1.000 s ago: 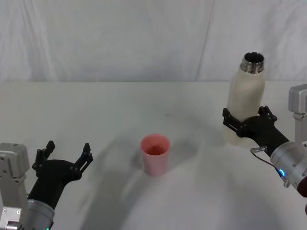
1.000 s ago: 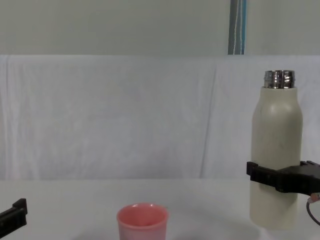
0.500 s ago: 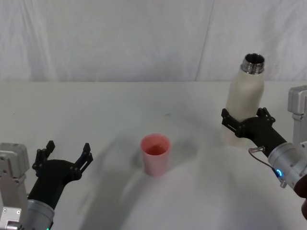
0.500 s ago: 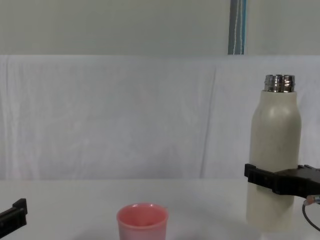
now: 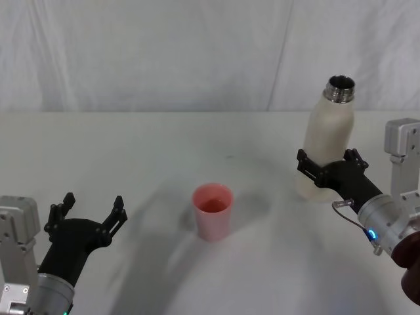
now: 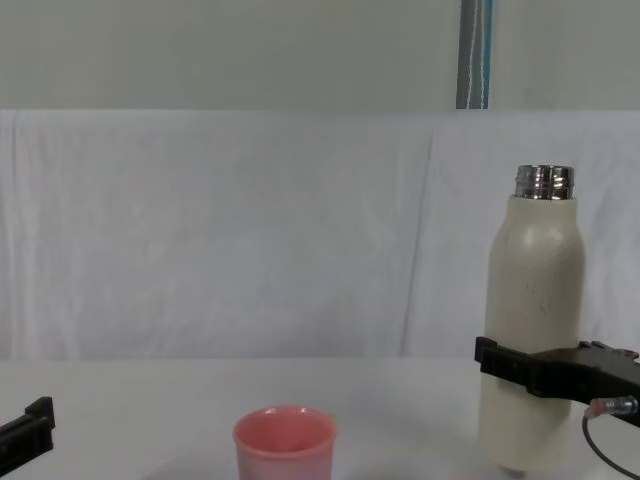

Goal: Grasp the thermos with one hand and pour water into the cup lid.

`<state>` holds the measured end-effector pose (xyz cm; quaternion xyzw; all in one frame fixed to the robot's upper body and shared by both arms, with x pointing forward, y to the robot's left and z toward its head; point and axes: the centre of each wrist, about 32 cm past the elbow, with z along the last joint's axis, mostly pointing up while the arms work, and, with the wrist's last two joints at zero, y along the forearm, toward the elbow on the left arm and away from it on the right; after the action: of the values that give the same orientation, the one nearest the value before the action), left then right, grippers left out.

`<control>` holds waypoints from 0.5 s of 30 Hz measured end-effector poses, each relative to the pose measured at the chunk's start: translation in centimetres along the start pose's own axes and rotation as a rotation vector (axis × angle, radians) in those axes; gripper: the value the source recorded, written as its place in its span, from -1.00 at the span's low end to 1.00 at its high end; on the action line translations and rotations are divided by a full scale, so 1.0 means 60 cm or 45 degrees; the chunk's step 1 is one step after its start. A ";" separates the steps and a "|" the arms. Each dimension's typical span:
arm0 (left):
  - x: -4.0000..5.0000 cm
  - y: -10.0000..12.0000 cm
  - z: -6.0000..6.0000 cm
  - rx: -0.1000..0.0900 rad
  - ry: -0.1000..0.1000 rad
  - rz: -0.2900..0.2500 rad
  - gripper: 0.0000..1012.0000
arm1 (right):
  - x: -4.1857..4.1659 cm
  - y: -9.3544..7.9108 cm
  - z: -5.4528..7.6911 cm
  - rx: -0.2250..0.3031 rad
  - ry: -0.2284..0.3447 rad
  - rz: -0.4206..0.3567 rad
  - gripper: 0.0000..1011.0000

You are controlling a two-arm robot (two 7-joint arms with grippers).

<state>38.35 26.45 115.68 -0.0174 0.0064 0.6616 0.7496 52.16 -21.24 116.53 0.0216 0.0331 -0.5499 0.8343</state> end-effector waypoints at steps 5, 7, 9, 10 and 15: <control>0.000 0.000 0.000 0.000 0.000 0.000 0.98 | -0.001 0.005 -0.003 -0.001 0.006 -0.002 0.90; 0.000 0.000 0.000 0.000 0.000 0.000 0.98 | -0.002 0.006 -0.005 -0.003 0.009 -0.003 0.90; 0.000 0.000 0.000 0.000 0.000 0.000 0.98 | -0.003 0.008 -0.007 -0.004 0.009 -0.004 0.90; 0.000 0.000 0.000 0.000 0.000 0.000 0.98 | -0.004 0.009 -0.008 -0.004 0.009 -0.004 0.90; 0.000 0.000 0.000 0.000 0.000 0.000 0.98 | -0.006 0.011 -0.011 -0.006 0.009 -0.001 0.90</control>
<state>38.35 26.45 115.68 -0.0174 0.0064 0.6616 0.7496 52.60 -20.61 115.88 0.0214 0.0373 -0.5500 0.8341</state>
